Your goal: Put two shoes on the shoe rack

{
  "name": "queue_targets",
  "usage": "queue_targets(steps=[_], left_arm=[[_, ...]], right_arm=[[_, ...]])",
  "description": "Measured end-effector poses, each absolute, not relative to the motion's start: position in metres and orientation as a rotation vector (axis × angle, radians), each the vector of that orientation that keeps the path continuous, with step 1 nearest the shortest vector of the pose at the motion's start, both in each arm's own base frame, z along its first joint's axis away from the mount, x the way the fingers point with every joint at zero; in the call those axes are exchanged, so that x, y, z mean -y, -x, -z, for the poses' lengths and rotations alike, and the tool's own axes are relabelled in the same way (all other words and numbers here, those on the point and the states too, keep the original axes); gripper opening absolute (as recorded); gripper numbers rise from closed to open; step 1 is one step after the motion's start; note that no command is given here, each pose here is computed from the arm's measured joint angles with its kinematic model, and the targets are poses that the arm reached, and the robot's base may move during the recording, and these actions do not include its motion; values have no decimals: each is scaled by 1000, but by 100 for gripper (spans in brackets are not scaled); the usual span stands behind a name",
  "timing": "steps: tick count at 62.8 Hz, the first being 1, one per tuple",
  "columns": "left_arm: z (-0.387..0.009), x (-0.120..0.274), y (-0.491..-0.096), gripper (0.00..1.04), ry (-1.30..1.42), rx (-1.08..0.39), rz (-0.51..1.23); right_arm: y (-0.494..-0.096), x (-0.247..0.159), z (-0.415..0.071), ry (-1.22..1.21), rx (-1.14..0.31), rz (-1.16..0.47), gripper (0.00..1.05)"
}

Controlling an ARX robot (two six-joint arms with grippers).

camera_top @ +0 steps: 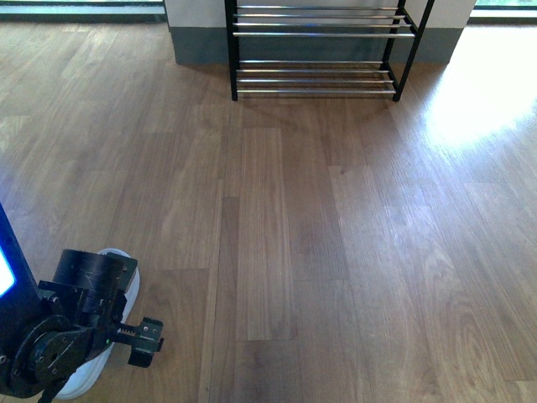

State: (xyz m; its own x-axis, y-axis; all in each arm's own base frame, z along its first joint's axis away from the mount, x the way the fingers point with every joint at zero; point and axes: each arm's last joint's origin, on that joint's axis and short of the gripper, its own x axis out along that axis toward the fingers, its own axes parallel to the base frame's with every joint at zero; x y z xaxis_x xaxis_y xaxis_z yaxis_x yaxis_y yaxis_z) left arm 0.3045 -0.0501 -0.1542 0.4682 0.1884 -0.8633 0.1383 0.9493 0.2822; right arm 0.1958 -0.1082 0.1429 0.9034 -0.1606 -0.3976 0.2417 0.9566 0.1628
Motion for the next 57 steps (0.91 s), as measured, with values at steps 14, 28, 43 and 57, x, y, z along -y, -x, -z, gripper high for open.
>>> queue_targets(steps=[14,28,43,57], left_arm=[[170,49,-312,95,-373,-1122,-61],[172,50,-328,95,-403,-1102,-101],[175,49,-318,64,-422,-1096,-126],[175,48,-315,32,-423,-1098,-130]], right_arm=[[-196,108,-143,-211,-391,209,2],[-196,108,-143,-211,-392,209,2],[-196,108,-143,-211,-391,209,2],[-196,108,-143,-212,-391,210,2]])
